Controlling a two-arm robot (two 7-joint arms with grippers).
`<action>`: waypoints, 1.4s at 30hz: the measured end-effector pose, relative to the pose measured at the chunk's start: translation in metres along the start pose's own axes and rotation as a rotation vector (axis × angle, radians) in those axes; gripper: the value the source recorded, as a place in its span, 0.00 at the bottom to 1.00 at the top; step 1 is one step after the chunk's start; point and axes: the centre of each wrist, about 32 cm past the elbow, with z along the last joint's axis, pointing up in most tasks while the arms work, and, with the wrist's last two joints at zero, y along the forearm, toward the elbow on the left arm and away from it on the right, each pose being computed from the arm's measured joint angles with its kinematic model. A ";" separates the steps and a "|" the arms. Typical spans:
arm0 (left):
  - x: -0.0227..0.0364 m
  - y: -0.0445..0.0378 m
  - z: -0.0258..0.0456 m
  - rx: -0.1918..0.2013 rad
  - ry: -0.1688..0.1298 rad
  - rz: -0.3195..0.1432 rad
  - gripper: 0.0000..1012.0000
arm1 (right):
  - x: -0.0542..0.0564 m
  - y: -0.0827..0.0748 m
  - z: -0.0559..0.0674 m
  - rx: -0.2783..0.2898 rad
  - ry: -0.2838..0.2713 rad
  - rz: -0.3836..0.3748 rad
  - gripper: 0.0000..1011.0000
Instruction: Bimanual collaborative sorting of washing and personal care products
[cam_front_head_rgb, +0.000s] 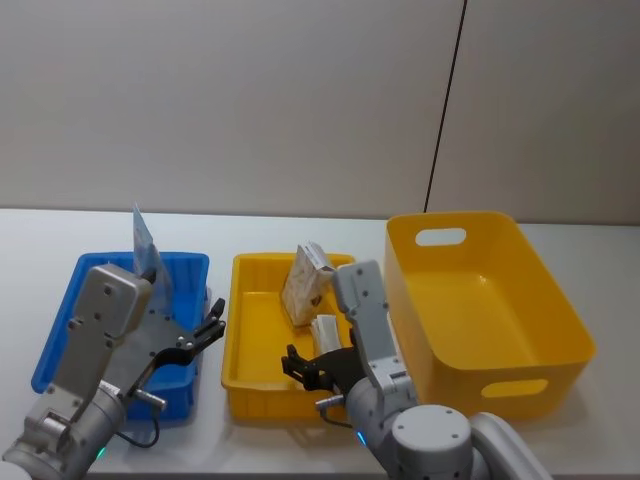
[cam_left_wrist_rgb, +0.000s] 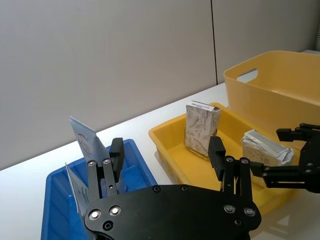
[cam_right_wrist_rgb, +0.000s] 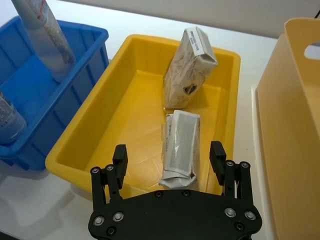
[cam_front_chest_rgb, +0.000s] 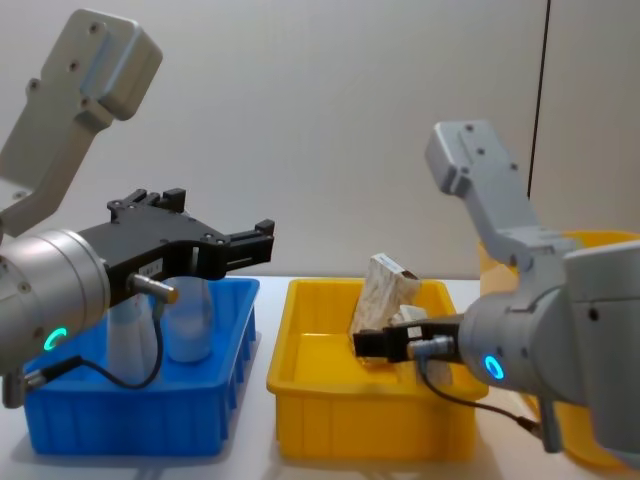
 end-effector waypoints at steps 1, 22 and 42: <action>0.0000 0.0000 0.0000 0.000 0.000 0.000 0.99 | -0.001 0.002 0.000 -0.007 -0.001 -0.001 0.99; 0.0000 0.0000 0.0000 0.000 0.000 0.000 0.99 | -0.004 0.020 0.002 -0.068 -0.005 -0.029 0.99; 0.0000 0.0000 0.0000 0.000 0.000 0.000 0.99 | -0.003 0.027 0.004 -0.079 0.001 -0.047 0.44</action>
